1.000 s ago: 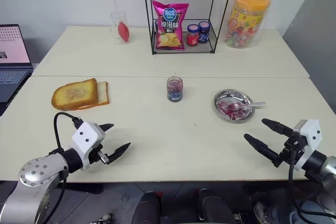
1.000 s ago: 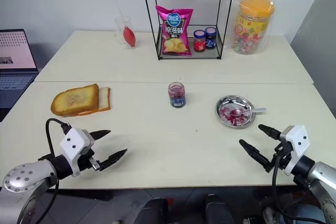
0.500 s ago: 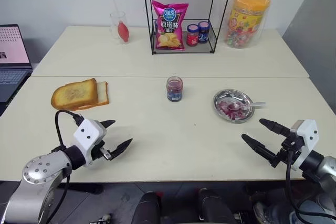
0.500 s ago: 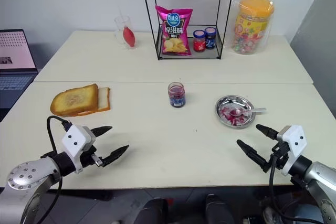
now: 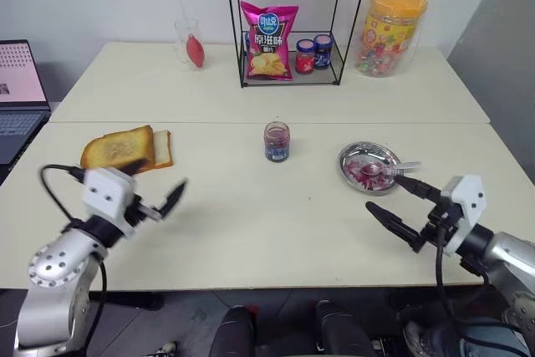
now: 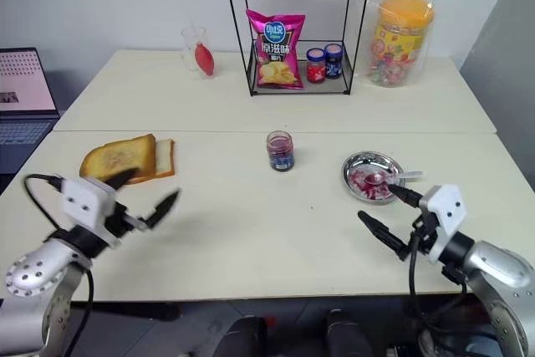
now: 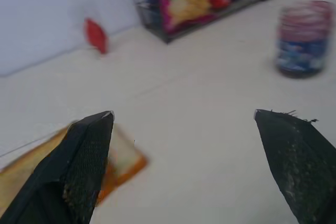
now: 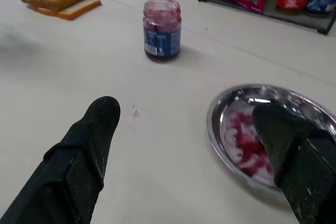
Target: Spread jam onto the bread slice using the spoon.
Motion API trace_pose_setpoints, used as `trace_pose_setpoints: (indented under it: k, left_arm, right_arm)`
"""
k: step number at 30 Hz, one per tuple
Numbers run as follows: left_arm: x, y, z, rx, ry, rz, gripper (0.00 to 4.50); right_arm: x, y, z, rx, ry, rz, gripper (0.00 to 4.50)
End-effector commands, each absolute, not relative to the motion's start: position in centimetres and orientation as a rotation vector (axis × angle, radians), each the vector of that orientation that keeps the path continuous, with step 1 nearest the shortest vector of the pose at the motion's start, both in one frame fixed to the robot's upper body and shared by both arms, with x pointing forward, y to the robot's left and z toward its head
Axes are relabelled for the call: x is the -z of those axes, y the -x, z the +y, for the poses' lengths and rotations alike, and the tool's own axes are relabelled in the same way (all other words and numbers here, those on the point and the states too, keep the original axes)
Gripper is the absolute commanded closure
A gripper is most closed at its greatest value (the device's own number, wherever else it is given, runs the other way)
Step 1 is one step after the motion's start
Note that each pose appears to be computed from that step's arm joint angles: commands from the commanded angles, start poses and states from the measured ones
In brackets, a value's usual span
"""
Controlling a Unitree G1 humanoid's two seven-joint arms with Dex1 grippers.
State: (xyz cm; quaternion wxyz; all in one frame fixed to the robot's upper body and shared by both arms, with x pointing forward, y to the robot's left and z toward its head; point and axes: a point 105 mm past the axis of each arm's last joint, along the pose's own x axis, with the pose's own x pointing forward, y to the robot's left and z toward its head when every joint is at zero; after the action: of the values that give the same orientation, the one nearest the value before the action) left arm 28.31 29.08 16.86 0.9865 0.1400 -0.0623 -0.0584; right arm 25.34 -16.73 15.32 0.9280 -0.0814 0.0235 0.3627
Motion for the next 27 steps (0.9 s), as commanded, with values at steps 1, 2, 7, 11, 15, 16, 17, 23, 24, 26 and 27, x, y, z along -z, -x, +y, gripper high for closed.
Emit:
trace_pose_setpoints:
  k: [1, 2, 7, 11, 15, 16, 17, 23, 24, 26, 27]
  left_arm:
    - [-16.8, -28.4, 34.2, -0.159, -0.055, -0.116, 0.04]
    - [-16.4, -28.5, 35.5, -0.228, 0.003, -0.110, 0.04]
    - [-15.0, -28.8, 38.9, -0.404, 0.189, -0.101, 0.04]
    - [-14.4, -30.1, 39.8, -0.453, 0.285, -0.088, 0.04]
    - [-14.0, -31.8, 40.2, -0.465, 0.372, -0.060, 0.04]
    - [-14.0, -32.1, 40.4, -0.474, 0.393, -0.060, 0.04]
    - [-14.1, -32.5, 40.5, -0.478, 0.415, -0.061, 0.04]
    - [-13.5, -34.1, 40.6, -0.506, 0.501, -0.025, 0.04]
    - [-13.5, -34.2, 40.7, -0.510, 0.504, -0.023, 0.04]
    - [-13.4, -34.8, 40.6, -0.511, 0.532, -0.012, 0.04]
    - [-13.5, -35.2, 40.6, -0.507, 0.538, -0.005, 0.04]
  right_arm:
    - [-16.7, -26.4, -14.0, -0.789, 0.189, 0.010, 0.04]
    - [-16.8, -26.7, -13.1, -0.806, 0.193, 0.015, 0.04]
    - [-18.0, -27.5, -9.9, -0.892, 0.218, 0.017, 0.04]
    - [-18.9, -28.2, -8.1, -0.964, 0.261, -0.001, 0.04]
    - [-19.4, -28.8, -6.9, -1.003, 0.284, -0.004, 0.04]
    - [-19.6, -28.9, -6.7, -1.010, 0.292, -0.007, 0.04]
    - [-19.7, -29.0, -6.5, -1.011, 0.299, -0.010, 0.04]
    - [-20.0, -29.8, -6.7, -1.008, 0.333, -0.004, 0.04]
    - [-20.0, -29.9, -6.7, -1.007, 0.335, -0.004, 0.04]
    - [-20.0, -30.2, -7.0, -0.990, 0.348, -0.002, 0.04]
    - [-20.0, -30.2, -7.2, -0.984, 0.352, 0.000, 0.04]
